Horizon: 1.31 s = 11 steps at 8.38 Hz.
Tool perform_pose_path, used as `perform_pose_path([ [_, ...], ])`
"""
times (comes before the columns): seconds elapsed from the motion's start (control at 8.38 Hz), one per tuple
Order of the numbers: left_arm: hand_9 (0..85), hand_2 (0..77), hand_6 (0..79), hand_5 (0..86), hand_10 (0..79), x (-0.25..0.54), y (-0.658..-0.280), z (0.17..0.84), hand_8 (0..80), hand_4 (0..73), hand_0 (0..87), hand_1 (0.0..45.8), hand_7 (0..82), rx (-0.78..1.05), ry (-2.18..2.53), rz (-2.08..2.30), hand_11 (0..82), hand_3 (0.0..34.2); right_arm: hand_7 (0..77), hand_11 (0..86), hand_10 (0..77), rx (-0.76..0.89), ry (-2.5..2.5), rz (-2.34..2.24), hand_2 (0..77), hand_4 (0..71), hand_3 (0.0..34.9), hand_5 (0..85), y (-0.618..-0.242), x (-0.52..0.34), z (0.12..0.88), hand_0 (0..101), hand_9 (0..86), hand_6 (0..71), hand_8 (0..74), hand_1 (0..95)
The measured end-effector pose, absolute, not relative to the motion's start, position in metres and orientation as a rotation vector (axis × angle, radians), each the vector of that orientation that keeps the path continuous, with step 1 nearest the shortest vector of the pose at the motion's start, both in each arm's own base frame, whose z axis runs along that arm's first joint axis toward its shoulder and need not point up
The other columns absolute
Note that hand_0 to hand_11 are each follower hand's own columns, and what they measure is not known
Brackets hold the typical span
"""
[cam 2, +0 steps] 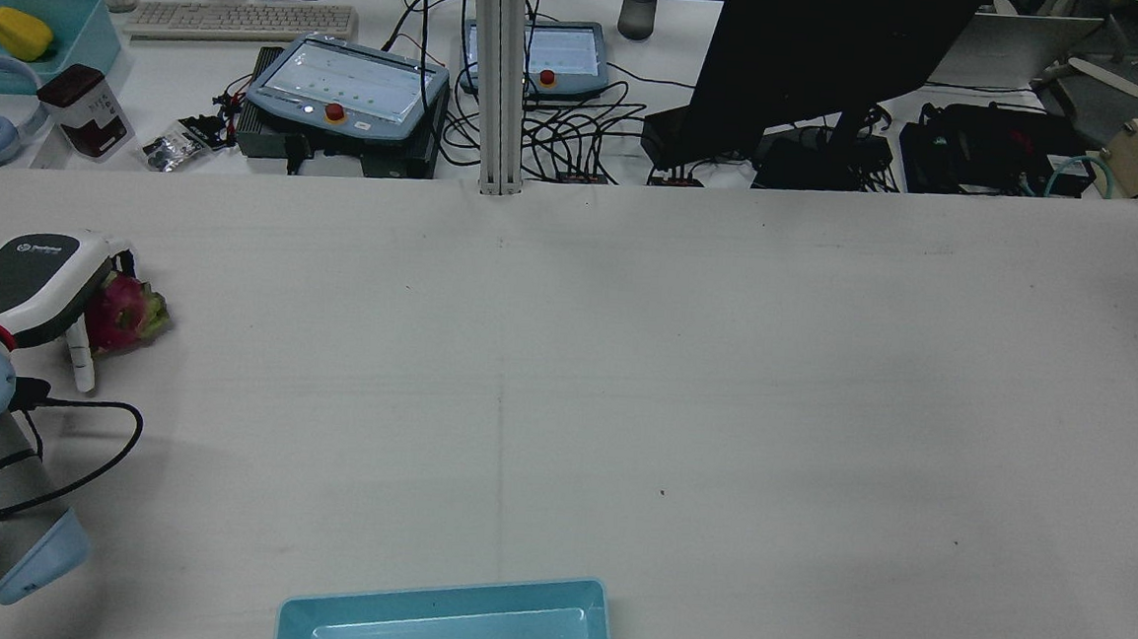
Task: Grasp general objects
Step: 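Close the left hand's fingers and lift the dragon fruit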
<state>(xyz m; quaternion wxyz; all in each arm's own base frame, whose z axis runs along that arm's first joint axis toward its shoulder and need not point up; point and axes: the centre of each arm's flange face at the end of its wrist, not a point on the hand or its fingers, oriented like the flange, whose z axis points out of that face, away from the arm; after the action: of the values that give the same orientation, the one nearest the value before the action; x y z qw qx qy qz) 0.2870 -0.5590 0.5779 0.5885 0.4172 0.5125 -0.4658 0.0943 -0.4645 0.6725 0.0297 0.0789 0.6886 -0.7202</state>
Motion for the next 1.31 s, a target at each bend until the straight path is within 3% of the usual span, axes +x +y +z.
perform_pose_path([
  [0.12,34.9,0.5,31.1,55.1,38.2,0.287,-0.559,0.579,29.5,13.1,51.6,0.0,54.5,0.974,1.196,-1.086,31.6,0.0,0.0,0.0,0.0,0.243,2.123,-2.221,77.4,0.0,0.0,0.0,-0.465,0.094,0.673,0,0.5,0.0,0.0,94.9],
  [0.24,34.9,0.5,31.1,55.6,38.2,0.287,-0.56,0.578,29.5,14.2,51.1,0.0,54.5,0.981,1.195,-1.092,31.6,0.0,0.0,0.0,0.0,0.243,2.123,-2.221,77.4,0.0,0.0,0.0,-0.464,0.095,0.672,0,0.5,0.0,0.0,94.9],
  [0.36,46.4,0.5,34.4,55.6,37.1,0.285,-0.56,0.577,38.7,14.2,51.1,0.0,55.6,0.992,1.192,-1.101,42.5,0.0,0.0,0.0,0.0,0.243,2.123,-2.221,77.4,0.0,0.0,0.0,-0.464,0.094,0.673,0,0.5,0.0,0.0,94.9],
  [0.48,52.9,1.1,38.7,55.6,33.3,0.284,-0.56,0.575,43.1,16.4,50.5,0.0,56.2,0.999,1.191,-1.109,57.8,0.0,0.0,0.0,0.0,0.243,2.123,-2.221,77.4,0.0,0.0,0.0,-0.464,0.095,0.673,0,0.5,0.0,0.0,94.9],
  [1.31,54.0,1.1,39.3,56.2,32.7,0.257,-0.547,0.468,44.7,16.9,51.6,0.0,56.7,1.051,1.359,-1.141,61.6,0.0,0.0,0.0,0.0,0.243,2.122,-2.22,77.4,0.0,0.0,0.0,-0.464,0.095,0.673,0,0.5,0.0,0.0,94.9],
])
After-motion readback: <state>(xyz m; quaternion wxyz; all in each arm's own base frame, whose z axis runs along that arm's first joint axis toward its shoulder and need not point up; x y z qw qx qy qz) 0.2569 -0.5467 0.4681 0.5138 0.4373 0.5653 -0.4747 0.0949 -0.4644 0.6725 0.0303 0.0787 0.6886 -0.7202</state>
